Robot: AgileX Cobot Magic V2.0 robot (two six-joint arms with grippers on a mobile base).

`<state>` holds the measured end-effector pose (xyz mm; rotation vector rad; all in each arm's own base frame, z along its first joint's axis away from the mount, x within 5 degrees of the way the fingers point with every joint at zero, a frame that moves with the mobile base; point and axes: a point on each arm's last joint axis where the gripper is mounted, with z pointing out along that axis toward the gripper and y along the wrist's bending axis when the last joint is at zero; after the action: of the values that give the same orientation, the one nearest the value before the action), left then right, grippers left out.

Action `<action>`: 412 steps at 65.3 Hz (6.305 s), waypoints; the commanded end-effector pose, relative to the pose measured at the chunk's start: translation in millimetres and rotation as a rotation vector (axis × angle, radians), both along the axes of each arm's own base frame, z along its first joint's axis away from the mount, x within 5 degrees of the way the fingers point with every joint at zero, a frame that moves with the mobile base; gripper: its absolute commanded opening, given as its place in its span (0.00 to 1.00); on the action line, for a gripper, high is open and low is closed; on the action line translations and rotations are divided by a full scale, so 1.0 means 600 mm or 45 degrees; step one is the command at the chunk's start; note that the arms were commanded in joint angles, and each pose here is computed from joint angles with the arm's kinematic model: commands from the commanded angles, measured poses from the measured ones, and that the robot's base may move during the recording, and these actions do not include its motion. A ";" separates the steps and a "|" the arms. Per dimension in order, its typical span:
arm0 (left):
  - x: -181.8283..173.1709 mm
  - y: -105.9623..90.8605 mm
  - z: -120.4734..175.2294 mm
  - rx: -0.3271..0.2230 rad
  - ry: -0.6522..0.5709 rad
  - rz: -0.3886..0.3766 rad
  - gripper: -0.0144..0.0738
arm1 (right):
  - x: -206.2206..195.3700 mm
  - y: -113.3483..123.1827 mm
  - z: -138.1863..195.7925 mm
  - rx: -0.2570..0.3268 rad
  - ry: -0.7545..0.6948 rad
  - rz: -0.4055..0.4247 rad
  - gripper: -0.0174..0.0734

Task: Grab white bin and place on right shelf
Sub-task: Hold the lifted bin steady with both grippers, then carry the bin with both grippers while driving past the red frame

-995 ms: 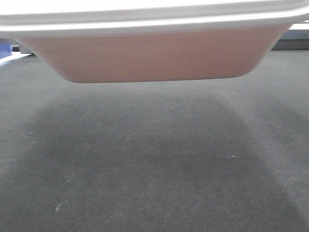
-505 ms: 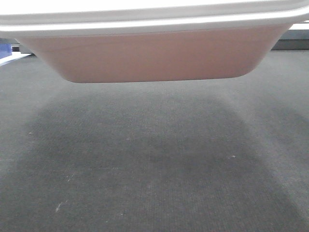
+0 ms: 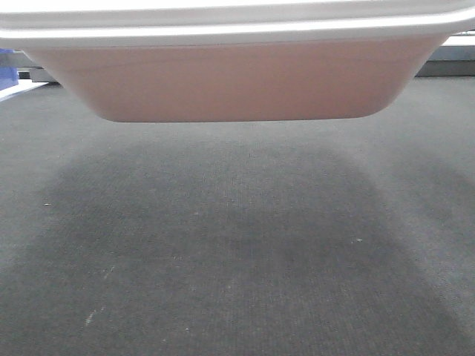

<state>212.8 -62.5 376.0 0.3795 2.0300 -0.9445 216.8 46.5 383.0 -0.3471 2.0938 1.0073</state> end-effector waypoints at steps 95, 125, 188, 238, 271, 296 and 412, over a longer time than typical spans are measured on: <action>-0.027 -0.024 0.044 -0.234 -0.045 -0.161 0.31 | -0.035 0.025 0.046 0.192 -0.054 0.197 0.59; -0.027 -0.024 0.044 -0.234 -0.045 -0.161 0.31 | -0.035 0.025 0.046 0.192 -0.054 0.197 0.59; -0.028 -0.024 0.044 -0.234 -0.042 -0.170 0.31 | -0.035 0.025 0.046 0.192 -0.056 0.192 0.59; -0.028 -0.024 0.044 -0.234 -0.042 -0.170 0.31 | -0.035 0.025 0.046 0.192 -0.056 0.192 0.59; -0.028 -0.024 0.044 -0.234 -0.042 -0.170 0.31 | -0.035 0.025 0.046 0.192 -0.056 0.192 0.59; -0.028 -0.024 0.044 -0.234 -0.042 -0.170 0.31 | -0.035 0.025 0.046 0.192 -0.056 0.192 0.59; -0.028 -0.024 0.044 -0.234 -0.042 -0.170 0.31 | -0.035 0.025 0.046 0.192 -0.056 0.192 0.59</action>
<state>212.2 -62.6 376.0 0.3960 2.0272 -0.9462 215.3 46.3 383.4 -0.3529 2.0968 0.9956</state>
